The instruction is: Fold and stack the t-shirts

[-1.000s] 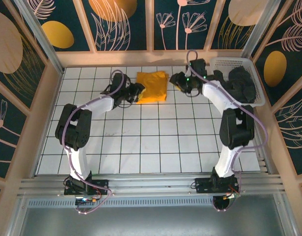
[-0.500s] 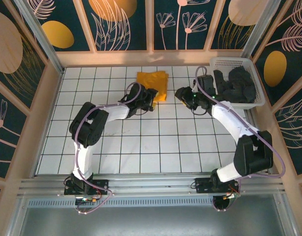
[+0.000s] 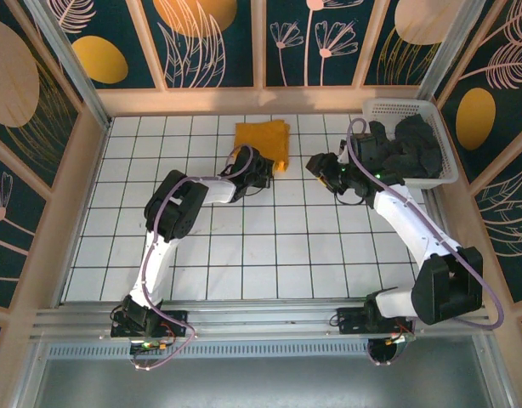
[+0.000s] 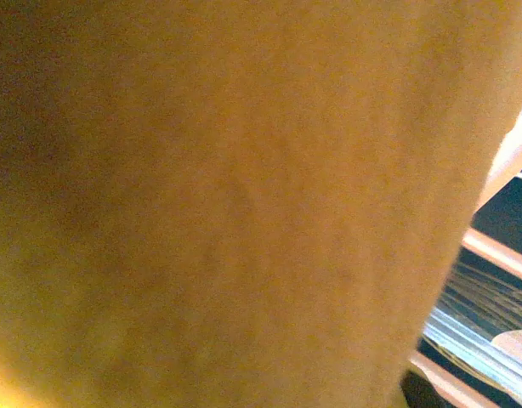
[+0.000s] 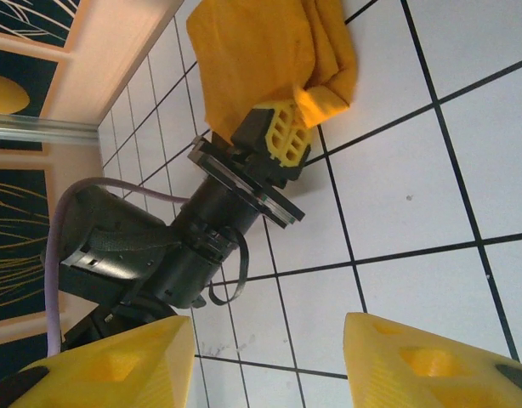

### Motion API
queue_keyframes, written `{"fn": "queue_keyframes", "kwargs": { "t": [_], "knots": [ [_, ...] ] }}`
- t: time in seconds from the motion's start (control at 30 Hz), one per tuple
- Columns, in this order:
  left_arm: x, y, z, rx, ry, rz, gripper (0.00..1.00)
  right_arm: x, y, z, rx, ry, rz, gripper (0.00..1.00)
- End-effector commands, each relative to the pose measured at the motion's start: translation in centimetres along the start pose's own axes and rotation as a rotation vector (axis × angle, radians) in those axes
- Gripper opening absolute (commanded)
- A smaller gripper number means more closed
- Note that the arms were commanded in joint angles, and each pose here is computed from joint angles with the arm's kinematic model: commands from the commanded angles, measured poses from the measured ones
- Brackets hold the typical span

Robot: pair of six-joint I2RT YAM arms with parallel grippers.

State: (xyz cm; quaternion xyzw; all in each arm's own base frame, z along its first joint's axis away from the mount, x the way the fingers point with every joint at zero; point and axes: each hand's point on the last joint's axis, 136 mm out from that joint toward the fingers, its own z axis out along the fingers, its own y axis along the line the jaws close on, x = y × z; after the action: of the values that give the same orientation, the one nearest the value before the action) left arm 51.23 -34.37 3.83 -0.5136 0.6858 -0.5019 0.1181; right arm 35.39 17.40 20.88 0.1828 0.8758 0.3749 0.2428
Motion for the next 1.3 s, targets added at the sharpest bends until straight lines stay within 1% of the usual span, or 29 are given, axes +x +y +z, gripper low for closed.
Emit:
{"fn": "queue_keyframes", "kwargs": {
  "t": [0.0, 0.03, 0.13, 0.23, 0.27, 0.33, 0.4, 0.47, 0.5, 0.6, 0.67, 0.73, 0.8, 0.9, 0.93, 0.97, 1.03, 1.07, 1.1, 1.13, 1.17, 1.23, 1.27],
  "knots": [
    [-5.8, -2.3, -1.9, 0.083, -0.08, -0.052, 0.0, 0.3, 0.2, -0.6, -0.022, 0.008, 0.001, 0.5],
    [-7.2, -2.7, -2.8, 0.096, -0.092, -0.042, 0.0, 0.2, 0.2, -0.5, -0.025, 0.01, 0.002, 0.5],
    [-12.8, -3.8, -6.4, 0.11, -0.149, 0.013, 0.0, 0.1, 0.5, -0.2, -0.035, 0.017, 0.002, 0.5],
    [-18.7, -4.7, -10.5, 0.112, -0.197, 0.091, 0.0, -0.1, 0.8, 0.4, -0.041, 0.025, 0.001, 0.49],
    [-20.2, -4.9, -11.6, 0.111, -0.203, 0.114, 0.0, -0.1, 0.9, 0.6, -0.043, 0.027, 0.001, 0.49],
    [-23.1, -5.6, -13.3, 0.11, -0.203, 0.212, 0.0, 0.0, 1.1, 0.9, -0.046, 0.037, -0.004, 0.49],
    [-26.3, -5.6, -15.0, 0.07, -0.174, 0.333, 0.0, 0.1, 1.4, 1.5, -0.049, 0.049, -0.012, 0.49],
    [-29.0, -5.4, -16.8, 0.039, -0.174, 0.408, 0.0, 0.3, 1.7, 2.0, -0.047, 0.062, -0.023, 0.49],
    [-30.6, -5.0, -17.7, 0.012, -0.193, 0.428, 0.0, 0.4, 1.7, 2.3, -0.046, 0.069, -0.027, 0.49],
    [-33.7, -4.3, -19.5, -0.038, -0.217, 0.481, 0.0, 0.7, 2.2, 2.9, -0.057, 0.084, -0.034, 0.49],
    [-34.8, -3.8, -19.7, -0.07, -0.192, 0.523, 0.0, 0.9, 3.2, 3.3, -0.094, 0.094, -0.055, 0.49],
    [-35.3, -3.8, -19.8, -0.108, -0.184, 0.582, 0.0, 1.1, 5.2, 3.2, -0.177, 0.096, -0.104, 0.48],
    [-35.7, -3.5, -20.1, -0.154, -0.194, 0.621, 0.0, 1.3, 7.9, 2.4, -0.293, 0.081, -0.163, 0.47],
    [-36.5, -3.1, -21.5, -0.225, -0.257, 0.64, 0.0, 1.2, 11.4, 0.2, -0.468, 0.028, -0.233, 0.47],
    [-36.6, -3.1, -22.1, -0.242, -0.282, 0.646, 0.03, 1.0, 12.2, -0.5, -0.506, 0.007, -0.249, 0.48],
    [-36.7, -3.2, -22.8, -0.262, -0.312, 0.649, 0.13, 0.9, 12.8, -1.1, -0.535, -0.012, -0.262, 0.5],
    [-36.7, -3.6, -24.1, -0.286, -0.364, 0.638, 0.43, 0.4, 13.3, -1.7, -0.554, -0.04, -0.268, 0.55],
    [-36.1, -4.3, -25.0, -0.278, -0.39, 0.636, 0.6, 0.2, 13.2, -1.8, -0.546, -0.049, -0.262, 0.59],
    [-35.4, -5.0, -25.7, -0.258, -0.407, 0.641, 0.97, -0.2, 12.8, -1.8, -0.529, -0.058, -0.251, 0.63],
    [-34.3, -6.0, -26.6, -0.232, -0.424, 0.649, 0.99, -0.8, 12.2, -1.7, -0.495, -0.074, -0.226, 0.7],
    [-33.0, -6.9, -27.4, -0.214, -0.438, 0.661, 0.99, -1.5, 11.3, -1.7, -0.45, -0.096, -0.199, 0.98],
    [-30.0, -9.0, -29.1, -0.183, -0.49, 0.721, 0.99, -3.2, 9.2, -1.8, -0.366, -0.134, -0.151, 0.99],
    [-27.9, -10.5, -30.5, -0.163, -0.544, 0.757, 0.99, -4.2, 8.3, -2.3, -0.335, -0.154, -0.141, 0.99]
  ]
}}
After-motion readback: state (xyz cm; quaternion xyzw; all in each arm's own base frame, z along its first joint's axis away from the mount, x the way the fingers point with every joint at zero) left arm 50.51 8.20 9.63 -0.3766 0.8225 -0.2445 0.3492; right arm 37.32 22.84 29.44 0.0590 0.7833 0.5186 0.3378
